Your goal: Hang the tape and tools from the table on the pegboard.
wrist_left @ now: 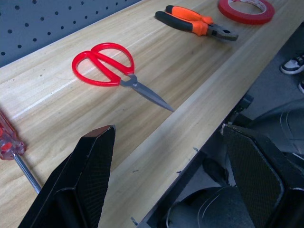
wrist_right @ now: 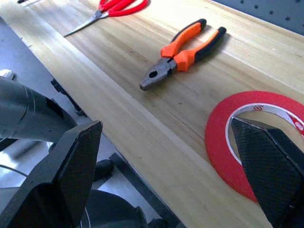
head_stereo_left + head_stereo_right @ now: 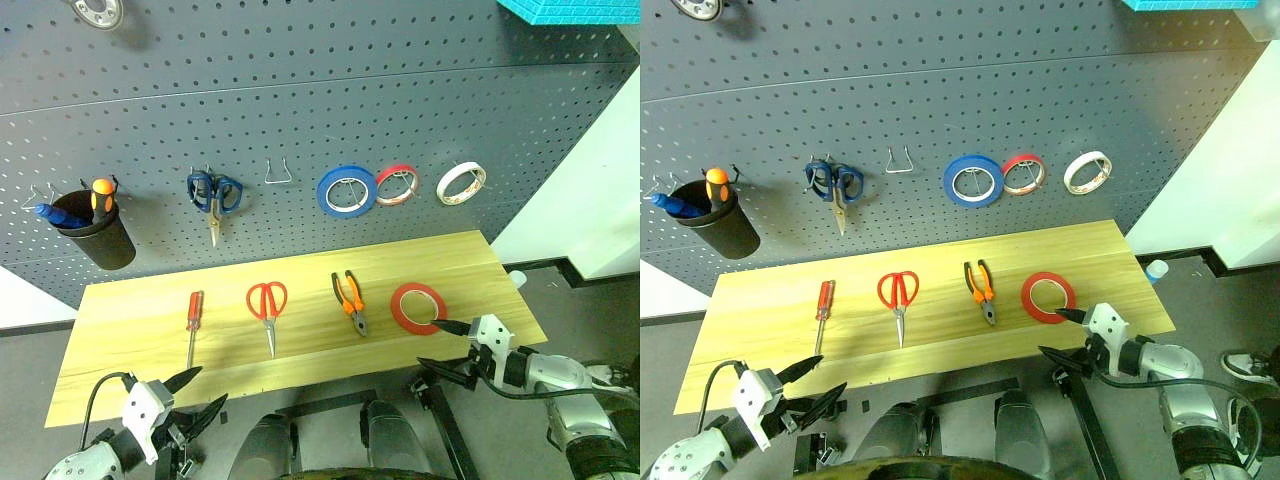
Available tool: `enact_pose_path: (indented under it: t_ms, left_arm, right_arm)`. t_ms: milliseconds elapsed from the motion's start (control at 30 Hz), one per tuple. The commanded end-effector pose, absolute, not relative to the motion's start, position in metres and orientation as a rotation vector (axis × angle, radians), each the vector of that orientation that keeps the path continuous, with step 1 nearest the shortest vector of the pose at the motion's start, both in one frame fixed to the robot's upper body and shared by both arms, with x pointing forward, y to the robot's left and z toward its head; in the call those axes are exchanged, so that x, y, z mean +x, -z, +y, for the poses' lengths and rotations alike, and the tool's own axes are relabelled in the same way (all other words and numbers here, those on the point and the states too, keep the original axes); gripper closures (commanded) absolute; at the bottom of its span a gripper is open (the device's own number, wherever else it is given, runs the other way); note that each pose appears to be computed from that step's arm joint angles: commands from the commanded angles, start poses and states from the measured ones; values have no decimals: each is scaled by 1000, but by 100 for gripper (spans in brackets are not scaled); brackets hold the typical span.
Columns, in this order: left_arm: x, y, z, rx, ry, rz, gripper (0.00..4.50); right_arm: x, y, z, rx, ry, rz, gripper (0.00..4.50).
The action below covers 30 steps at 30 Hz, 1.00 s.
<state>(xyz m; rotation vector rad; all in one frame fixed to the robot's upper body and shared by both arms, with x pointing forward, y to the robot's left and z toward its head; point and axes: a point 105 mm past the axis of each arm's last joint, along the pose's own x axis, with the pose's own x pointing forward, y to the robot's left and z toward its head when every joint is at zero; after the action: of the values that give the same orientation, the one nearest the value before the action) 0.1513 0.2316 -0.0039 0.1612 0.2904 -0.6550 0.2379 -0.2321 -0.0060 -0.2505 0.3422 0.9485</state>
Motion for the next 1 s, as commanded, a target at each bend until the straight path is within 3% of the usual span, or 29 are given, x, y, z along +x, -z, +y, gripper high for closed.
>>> enact_pose_path:
  t_ms: [33,1000]
  left_arm:
    - [152,-4,232,164,665,268,77]
    - [151,-2,233,164,654,269,77]
  right_arm:
    - [242,-1,-238,-275,-938,311,0]
    - [244,5,-239,-277,-929,320,0]
